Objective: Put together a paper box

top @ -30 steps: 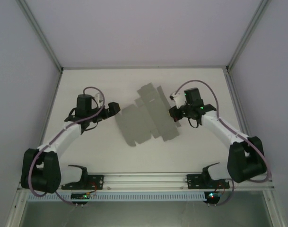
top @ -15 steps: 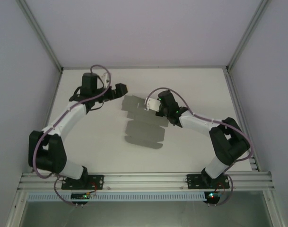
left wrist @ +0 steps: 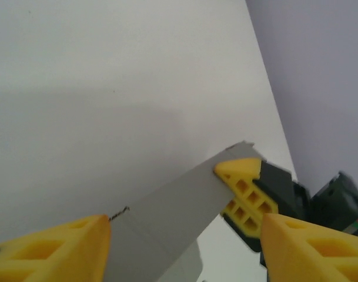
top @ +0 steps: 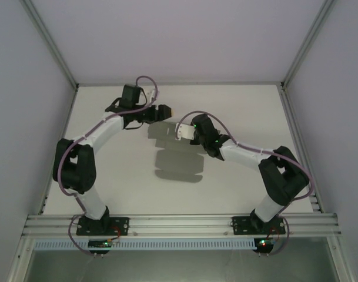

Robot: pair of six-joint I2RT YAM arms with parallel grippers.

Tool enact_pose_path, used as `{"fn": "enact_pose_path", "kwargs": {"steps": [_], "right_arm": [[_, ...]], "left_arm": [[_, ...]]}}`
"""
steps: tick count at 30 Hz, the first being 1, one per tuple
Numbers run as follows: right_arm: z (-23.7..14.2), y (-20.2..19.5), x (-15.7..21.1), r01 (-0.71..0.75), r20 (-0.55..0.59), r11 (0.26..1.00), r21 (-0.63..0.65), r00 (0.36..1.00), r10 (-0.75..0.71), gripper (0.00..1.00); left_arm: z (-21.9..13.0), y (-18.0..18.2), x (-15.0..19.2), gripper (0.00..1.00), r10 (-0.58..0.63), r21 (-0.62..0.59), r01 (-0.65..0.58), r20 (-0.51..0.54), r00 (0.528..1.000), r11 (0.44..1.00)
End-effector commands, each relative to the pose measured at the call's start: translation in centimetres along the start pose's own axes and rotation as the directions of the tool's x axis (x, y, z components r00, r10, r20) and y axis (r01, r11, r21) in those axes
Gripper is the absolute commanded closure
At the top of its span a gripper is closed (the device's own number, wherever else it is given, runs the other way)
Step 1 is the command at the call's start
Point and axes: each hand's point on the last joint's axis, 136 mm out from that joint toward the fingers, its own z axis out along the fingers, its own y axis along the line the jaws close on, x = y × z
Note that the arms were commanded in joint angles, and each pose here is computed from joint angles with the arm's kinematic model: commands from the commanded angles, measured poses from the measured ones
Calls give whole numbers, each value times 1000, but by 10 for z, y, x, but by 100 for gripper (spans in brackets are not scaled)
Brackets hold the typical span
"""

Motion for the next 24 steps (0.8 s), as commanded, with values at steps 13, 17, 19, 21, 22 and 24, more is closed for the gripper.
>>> {"fn": "enact_pose_path", "kwargs": {"steps": [13, 17, 19, 21, 22, 24], "right_arm": [[8, -21, -4, -95, -16, 992, 88, 995, 97, 100], [5, -23, -5, -151, 8, 986, 65, 989, 151, 100], [0, -19, -7, -161, 43, 987, 4, 986, 161, 100], [-7, -11, -9, -162, 85, 984, -79, 982, 168, 100], [-13, -7, -10, -163, 114, 978, -127, 977, 178, 100], [-21, -4, -14, -167, 160, 971, -173, 968, 195, 100]], "left_arm": [[10, -25, 33, 41, -60, 124, 73, -101, 993, 990], [7, -38, 35, 38, -43, 176, 65, -125, 991, 982], [2, -32, 30, 20, -32, 128, 46, -107, 994, 991], [-6, -18, 22, 0, -16, 32, 18, -66, 998, 999], [-10, -12, 18, 1, -10, -7, 10, -39, 999, 1000], [-16, -9, 11, 0, -8, -20, 8, -8, 1000, 1000]]}}
